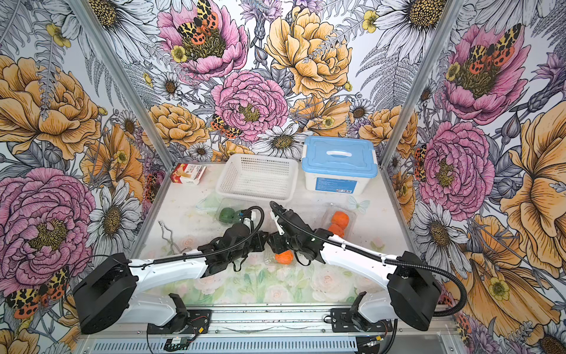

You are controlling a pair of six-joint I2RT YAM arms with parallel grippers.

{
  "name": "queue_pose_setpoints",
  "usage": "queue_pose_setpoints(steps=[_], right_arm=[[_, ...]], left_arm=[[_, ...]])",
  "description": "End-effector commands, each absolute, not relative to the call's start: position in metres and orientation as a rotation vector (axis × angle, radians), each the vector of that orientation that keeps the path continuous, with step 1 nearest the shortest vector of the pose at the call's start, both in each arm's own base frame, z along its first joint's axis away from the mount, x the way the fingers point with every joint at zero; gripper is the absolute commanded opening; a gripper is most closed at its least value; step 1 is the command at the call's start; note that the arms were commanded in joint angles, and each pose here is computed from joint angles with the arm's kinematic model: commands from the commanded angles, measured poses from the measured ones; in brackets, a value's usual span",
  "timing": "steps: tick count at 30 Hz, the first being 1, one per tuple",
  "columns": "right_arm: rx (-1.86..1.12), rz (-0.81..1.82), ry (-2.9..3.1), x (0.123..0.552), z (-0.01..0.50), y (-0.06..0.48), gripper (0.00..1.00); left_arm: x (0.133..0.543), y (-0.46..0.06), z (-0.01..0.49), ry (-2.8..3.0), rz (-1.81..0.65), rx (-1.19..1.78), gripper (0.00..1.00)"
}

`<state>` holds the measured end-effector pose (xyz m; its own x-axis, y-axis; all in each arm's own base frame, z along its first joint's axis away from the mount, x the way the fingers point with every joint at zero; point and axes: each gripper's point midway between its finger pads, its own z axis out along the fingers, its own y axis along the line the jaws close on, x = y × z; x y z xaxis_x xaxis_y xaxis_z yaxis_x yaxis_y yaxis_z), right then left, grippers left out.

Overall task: Take oranges out of containers
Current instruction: Open the packing box at the center of the board.

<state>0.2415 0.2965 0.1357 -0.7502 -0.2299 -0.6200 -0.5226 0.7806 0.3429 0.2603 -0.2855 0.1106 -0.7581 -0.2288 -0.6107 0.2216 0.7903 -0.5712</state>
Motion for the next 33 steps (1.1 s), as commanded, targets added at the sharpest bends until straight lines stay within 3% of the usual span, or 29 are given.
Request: queue_pose_setpoints(steps=[1,10,23,26,28,33], right_arm=[[-0.557,0.734,2.366,0.244,0.151,0.306,0.53],[-0.584,0.669,2.407,0.248,0.131,0.312,0.52],[-0.638,0.612,2.428,0.248,0.119,0.314,0.36],[-0.638,0.610,2.428,0.249,0.119,0.314,0.21],[-0.634,0.603,2.421,0.250,0.121,0.313,0.01],[-0.617,0.582,2.388,0.252,0.131,0.308,0.00]], left_arm=[[0.263,-0.298,0.142,2.190,-0.946,-0.007,0.00],[0.259,-0.303,0.160,2.157,-0.995,0.005,0.00],[0.255,-0.305,0.173,2.127,-1.029,0.009,0.00],[0.255,-0.306,0.173,2.128,-1.034,0.011,0.00],[0.254,-0.306,0.173,2.129,-1.033,0.010,0.00],[0.255,-0.301,0.166,2.148,-0.999,0.002,0.00]])
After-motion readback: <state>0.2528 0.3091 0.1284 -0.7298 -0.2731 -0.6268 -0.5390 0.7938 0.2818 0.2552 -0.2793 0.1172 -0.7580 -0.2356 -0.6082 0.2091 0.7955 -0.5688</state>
